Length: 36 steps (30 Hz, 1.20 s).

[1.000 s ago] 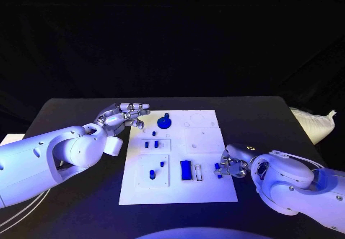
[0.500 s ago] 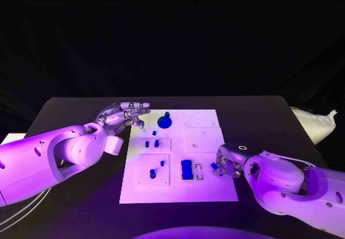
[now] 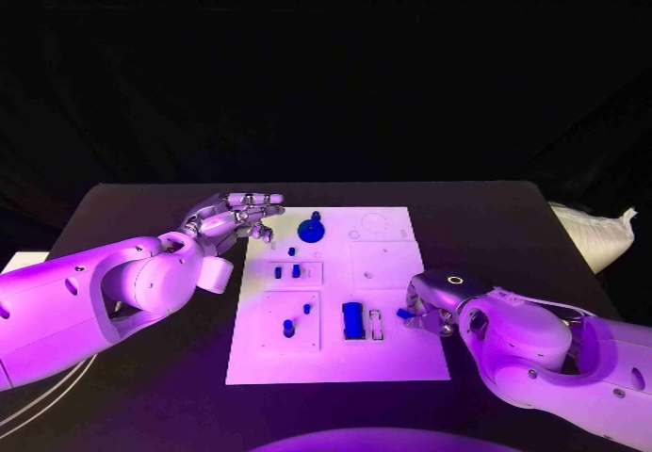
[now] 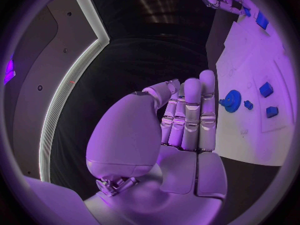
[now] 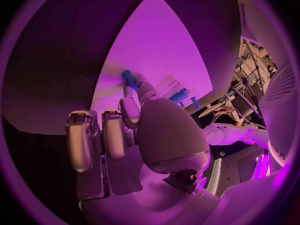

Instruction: Assemble the parts on the task board

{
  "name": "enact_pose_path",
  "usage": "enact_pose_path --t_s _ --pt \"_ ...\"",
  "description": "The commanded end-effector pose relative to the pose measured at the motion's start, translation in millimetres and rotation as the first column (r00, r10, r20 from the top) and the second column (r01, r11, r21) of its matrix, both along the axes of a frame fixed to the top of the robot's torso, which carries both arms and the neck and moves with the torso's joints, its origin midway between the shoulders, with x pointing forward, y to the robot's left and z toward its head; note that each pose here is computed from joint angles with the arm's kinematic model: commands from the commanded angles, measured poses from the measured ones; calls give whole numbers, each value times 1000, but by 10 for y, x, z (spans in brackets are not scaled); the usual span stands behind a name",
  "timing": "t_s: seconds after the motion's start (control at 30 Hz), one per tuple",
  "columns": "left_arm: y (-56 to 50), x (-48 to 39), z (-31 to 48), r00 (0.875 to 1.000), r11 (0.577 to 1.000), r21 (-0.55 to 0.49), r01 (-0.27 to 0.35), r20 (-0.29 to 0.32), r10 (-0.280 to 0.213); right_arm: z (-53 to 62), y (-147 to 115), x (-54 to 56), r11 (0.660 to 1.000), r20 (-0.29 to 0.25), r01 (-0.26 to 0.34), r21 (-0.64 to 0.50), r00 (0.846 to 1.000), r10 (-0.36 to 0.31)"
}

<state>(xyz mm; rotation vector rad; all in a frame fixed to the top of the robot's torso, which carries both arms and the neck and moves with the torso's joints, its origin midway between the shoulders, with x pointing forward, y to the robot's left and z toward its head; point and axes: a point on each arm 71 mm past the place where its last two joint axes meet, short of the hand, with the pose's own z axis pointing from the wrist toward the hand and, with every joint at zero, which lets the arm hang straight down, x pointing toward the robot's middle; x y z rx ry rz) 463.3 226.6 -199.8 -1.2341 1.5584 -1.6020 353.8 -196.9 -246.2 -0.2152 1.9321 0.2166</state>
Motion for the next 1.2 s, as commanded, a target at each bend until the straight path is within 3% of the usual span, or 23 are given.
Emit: enact_pose_path --t_s 0.03,0.33,0.77,1.2 --pt "-17 -8 7 1000 1000 -9 17 6 -17 -109 -98 -35 994 -54 111 13 992 -110" --pt "-18 -10 6 1000 1000 -9 17 5 -17 -34 -110 -60 974 -68 167 150 985 -158" --pt "-14 -12 5 1000 1000 -9 17 5 -17 62 -46 -104 936 -88 200 291 979 -181" --pt "-21 -14 6 1000 1000 -10 18 5 -18 24 26 -114 913 -167 241 330 967 -194"
